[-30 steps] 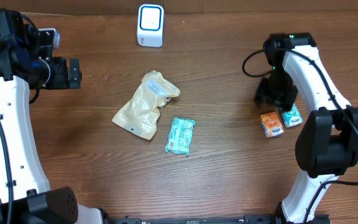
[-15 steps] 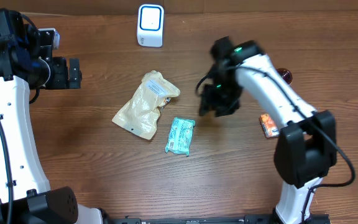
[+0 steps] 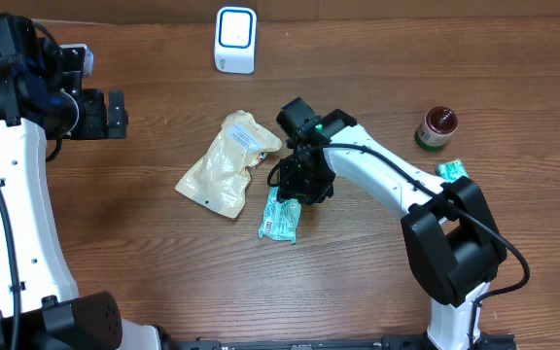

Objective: Scan the item barcode

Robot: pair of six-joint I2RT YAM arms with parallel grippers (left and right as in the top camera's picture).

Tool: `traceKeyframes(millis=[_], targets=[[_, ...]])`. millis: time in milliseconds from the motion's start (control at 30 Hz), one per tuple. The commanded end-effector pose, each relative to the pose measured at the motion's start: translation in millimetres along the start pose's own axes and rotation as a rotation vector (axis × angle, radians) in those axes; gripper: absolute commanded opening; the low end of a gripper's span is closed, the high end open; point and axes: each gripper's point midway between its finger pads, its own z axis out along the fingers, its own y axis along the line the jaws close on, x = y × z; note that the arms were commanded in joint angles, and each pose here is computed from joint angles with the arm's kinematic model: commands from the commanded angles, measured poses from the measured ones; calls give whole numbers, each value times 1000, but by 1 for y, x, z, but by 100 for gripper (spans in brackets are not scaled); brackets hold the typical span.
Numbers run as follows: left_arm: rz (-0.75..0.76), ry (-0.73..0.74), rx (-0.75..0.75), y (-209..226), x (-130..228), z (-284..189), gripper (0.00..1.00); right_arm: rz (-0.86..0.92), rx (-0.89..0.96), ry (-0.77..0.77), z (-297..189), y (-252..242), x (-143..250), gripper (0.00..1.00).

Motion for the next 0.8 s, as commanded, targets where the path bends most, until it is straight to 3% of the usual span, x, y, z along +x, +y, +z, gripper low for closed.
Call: traceKeyframes(millis=[0, 233, 400, 600, 767], targets=[[27, 5, 3, -2, 0, 2, 100, 16, 4, -39, -3, -1, -7, 39], [27, 5, 3, -2, 0, 2, 100, 48, 26, -75, 22, -9, -20, 33], [27, 5, 3, -2, 0, 2, 100, 110, 83, -11, 56, -31, -12, 24], [27, 6, 3, -2, 0, 2, 100, 133, 77, -57, 45, -36, -31, 18], [27, 5, 3, -2, 0, 2, 99, 86, 62, -106, -3, -42, -64, 16]])
